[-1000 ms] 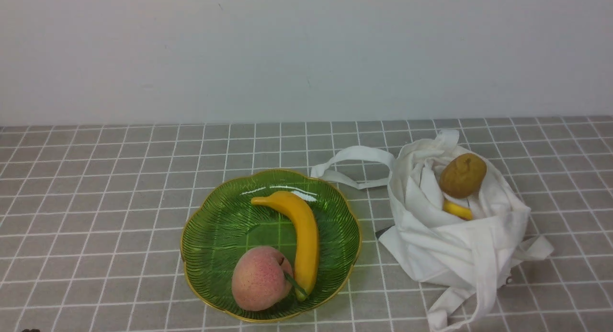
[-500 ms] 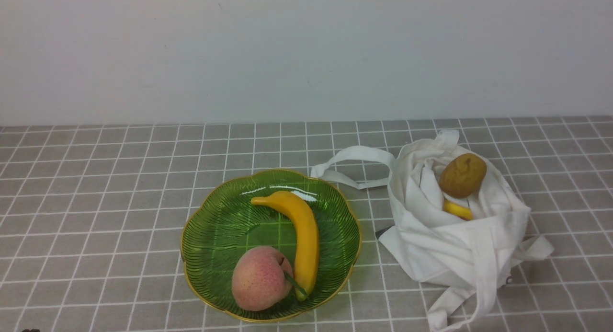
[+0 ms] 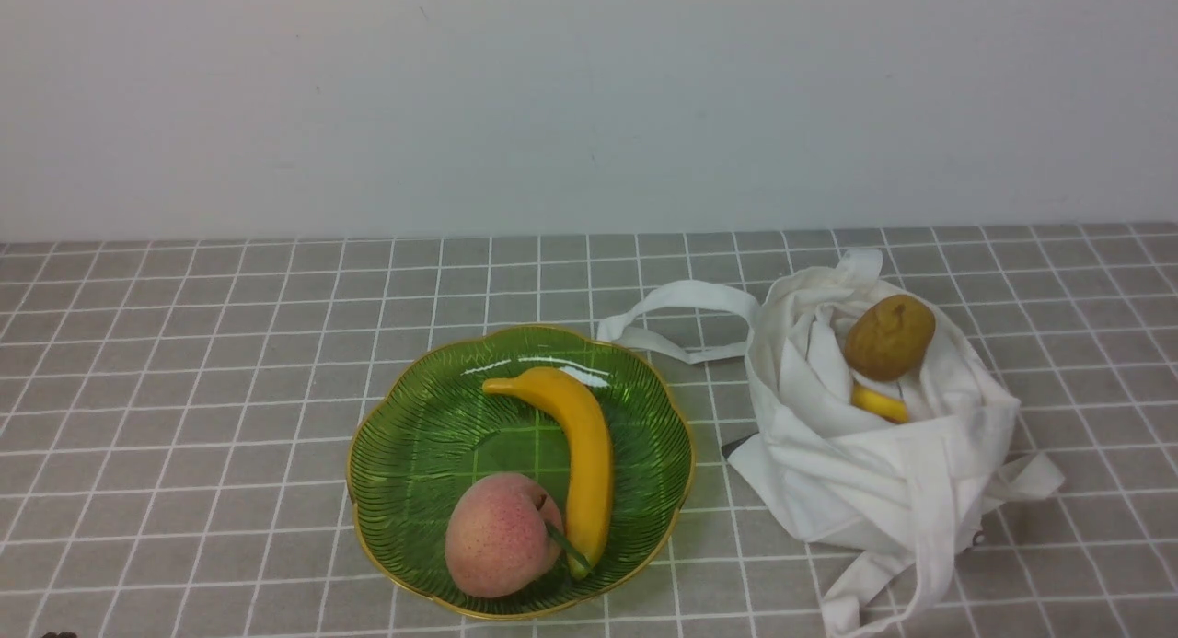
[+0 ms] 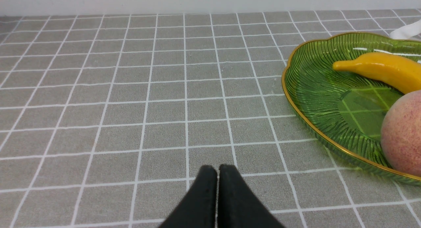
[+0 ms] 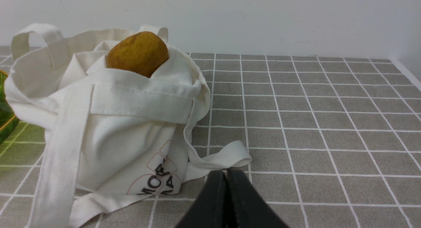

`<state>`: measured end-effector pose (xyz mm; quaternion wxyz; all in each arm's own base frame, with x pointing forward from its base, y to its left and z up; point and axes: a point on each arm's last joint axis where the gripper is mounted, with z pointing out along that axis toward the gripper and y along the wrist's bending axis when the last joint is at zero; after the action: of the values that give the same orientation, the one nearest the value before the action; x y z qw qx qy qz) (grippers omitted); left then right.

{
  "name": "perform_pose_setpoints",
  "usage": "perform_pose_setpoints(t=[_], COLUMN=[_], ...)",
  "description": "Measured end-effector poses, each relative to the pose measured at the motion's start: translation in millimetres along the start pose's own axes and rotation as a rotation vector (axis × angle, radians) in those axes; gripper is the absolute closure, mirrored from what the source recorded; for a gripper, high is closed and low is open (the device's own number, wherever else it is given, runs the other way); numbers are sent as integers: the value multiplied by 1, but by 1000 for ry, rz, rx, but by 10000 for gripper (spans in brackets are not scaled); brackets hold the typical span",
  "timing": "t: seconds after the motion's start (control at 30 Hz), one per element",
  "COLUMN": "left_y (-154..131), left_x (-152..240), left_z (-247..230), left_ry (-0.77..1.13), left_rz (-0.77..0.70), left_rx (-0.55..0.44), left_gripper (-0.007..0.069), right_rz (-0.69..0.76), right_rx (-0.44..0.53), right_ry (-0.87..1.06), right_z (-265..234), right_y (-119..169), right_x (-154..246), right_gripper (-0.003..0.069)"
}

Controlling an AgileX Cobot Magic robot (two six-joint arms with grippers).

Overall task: Take the fruit out of the bag on the grey coffee tablecloth and place them on the plate.
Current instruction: 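Reach for the kiwi in the white bag with the right gripper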

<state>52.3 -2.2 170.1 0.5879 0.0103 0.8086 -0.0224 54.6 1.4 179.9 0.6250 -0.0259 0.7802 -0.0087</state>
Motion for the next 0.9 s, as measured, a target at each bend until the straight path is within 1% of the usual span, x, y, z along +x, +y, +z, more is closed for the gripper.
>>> perform_pose_setpoints(t=[0.07,0.1,0.13,0.2,0.23,0.37,0.43,0.47,0.63,0.7,0.73,0.8,0.9], left_y=[0,0,0,0,0,0,0,0,0,0,0,0,0], left_x=[0,0,0,0,0,0,0,0,0,0,0,0,0], left_z=[0,0,0,0,0,0,0,0,0,0,0,0,0], left_ry=[0,0,0,0,0,0,0,0,0,0,0,0,0], left_rz=[0,0,0,0,0,0,0,0,0,0,0,0,0], left_rx=[0,0,0,0,0,0,0,0,0,0,0,0,0], left_gripper=[633,633,633,633,633,633,633,633,633,633,633,633,633], right_rz=[10,47,93,171,294,689,827,862,929,966,975,958,837], right_rx=[-3,-39,-21,-33,-48,-81,-85,-85,-59,-35,-39,-64,-125], right_ry=[-5,-18,-35,-76,-132,-271,-315,-326,-401,-465,-477,-506,-549], right_z=[0,0,0,0,0,-3,-4,-4,-6,-8,-10,-16,-33], right_y=[0,1,2,2,3,-2,-4,-5,-11,-16,-16,-16,-12], right_x=[0,-2,-2,-5,-10,-23,-26,-27,-31,-35,-38,-52,-94], right_gripper=[673,673,673,673,673,673,673,673,673,673,673,673,673])
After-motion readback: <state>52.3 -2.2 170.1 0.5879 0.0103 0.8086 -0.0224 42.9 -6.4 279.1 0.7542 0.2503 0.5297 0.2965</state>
